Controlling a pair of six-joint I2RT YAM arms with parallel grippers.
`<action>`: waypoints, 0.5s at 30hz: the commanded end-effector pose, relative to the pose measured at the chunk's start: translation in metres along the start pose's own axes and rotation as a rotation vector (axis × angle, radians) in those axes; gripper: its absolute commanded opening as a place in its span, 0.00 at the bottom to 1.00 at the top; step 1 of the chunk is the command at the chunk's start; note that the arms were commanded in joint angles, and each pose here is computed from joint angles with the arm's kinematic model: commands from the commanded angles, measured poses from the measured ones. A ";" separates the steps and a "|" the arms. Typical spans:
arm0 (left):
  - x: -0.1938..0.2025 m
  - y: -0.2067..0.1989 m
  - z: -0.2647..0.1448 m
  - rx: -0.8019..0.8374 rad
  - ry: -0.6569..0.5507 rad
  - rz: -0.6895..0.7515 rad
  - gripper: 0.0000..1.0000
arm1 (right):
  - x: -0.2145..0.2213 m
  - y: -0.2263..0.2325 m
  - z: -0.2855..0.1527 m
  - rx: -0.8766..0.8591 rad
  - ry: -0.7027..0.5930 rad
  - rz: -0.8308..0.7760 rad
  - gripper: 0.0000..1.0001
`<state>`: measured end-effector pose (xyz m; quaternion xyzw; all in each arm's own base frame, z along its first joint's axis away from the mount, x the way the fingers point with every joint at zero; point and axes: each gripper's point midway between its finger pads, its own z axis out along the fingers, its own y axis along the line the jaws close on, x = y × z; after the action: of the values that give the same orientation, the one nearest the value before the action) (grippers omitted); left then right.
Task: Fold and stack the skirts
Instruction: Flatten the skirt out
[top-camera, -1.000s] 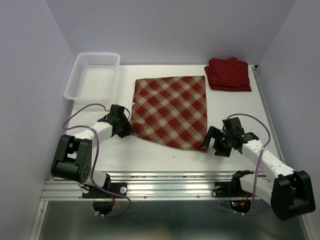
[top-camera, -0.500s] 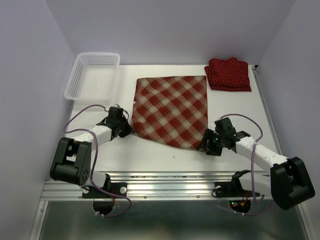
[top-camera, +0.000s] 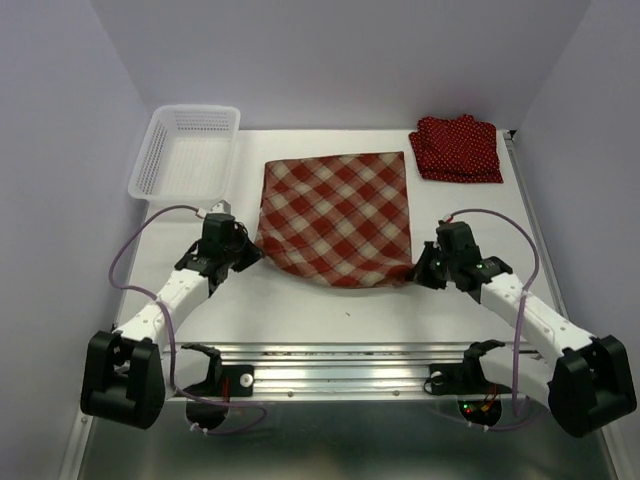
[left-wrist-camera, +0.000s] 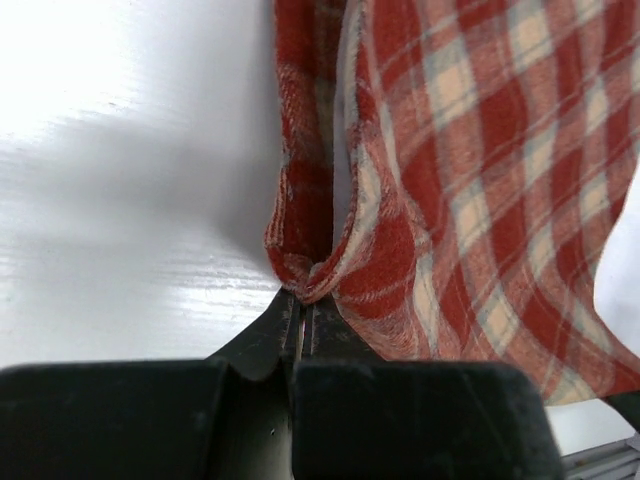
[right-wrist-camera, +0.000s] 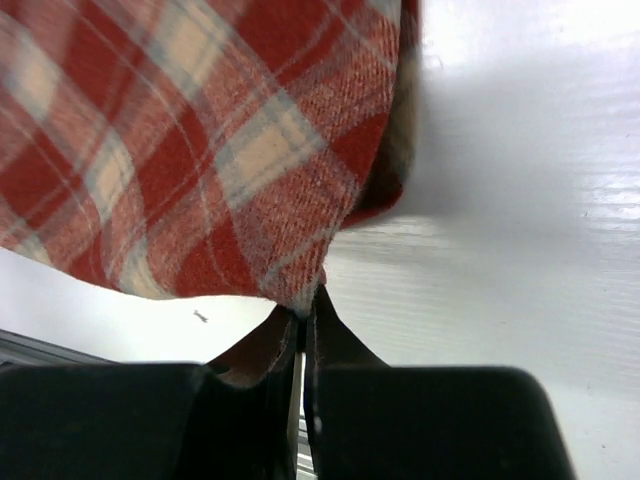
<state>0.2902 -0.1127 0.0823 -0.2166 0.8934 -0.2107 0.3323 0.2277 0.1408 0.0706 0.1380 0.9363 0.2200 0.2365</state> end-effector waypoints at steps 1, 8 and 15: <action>-0.024 -0.016 -0.032 0.019 -0.076 -0.001 0.00 | -0.033 0.022 -0.037 -0.044 -0.148 -0.052 0.01; -0.030 -0.013 -0.080 -0.025 -0.108 -0.034 0.00 | -0.038 0.026 -0.098 0.002 -0.175 -0.041 0.01; -0.021 -0.026 -0.120 0.037 -0.068 -0.040 0.00 | -0.030 0.025 -0.151 0.015 -0.197 -0.008 0.01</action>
<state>0.2454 -0.0955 0.1720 -0.2358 0.8713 -0.2193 0.3703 0.2038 0.1152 0.1978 0.1407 0.9056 0.2229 0.3323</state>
